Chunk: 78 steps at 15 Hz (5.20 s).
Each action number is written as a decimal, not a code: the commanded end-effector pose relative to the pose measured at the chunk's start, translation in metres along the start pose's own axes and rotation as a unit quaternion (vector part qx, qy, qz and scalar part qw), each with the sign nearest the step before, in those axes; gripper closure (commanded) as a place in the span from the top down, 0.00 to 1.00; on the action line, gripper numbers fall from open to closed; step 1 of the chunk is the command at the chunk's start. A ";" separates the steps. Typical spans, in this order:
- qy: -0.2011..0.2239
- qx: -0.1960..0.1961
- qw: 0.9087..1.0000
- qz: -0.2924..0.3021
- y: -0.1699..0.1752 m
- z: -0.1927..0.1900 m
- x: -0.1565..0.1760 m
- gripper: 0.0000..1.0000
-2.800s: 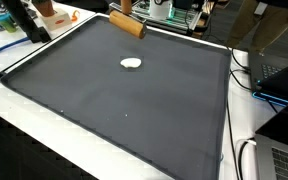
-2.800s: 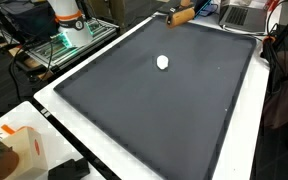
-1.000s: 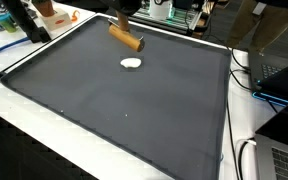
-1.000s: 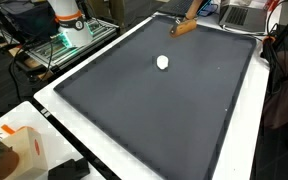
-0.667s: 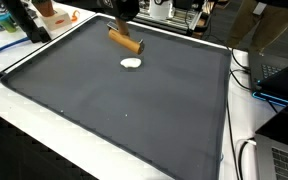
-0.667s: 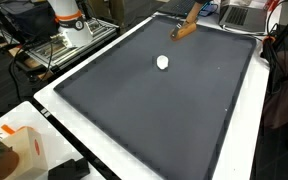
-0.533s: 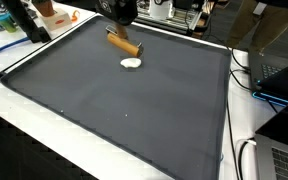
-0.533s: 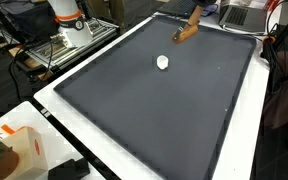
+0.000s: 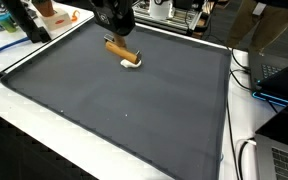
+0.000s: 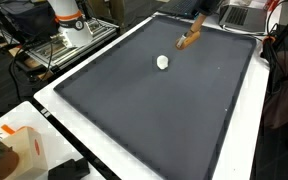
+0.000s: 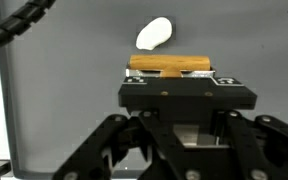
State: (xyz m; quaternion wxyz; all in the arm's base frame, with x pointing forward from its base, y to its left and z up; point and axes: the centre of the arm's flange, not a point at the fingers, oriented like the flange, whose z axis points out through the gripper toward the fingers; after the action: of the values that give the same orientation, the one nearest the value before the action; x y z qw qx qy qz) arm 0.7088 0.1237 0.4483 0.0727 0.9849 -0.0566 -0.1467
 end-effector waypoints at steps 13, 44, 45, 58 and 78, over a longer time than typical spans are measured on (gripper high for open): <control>-0.030 -0.022 0.999 -0.032 -0.008 0.024 0.038 0.23; -0.041 -0.007 0.993 -0.114 -0.035 0.039 0.054 0.23; -0.031 -0.005 0.993 -0.113 -0.036 0.038 0.055 0.23; -0.007 -0.004 0.997 -0.080 -0.009 0.068 -0.005 0.23; 0.000 0.050 0.999 0.010 0.029 0.019 -0.071 0.23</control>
State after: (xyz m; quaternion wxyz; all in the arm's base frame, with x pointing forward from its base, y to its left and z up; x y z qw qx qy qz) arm 0.7058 0.1159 0.4647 0.0305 0.9856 -0.0855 -0.1424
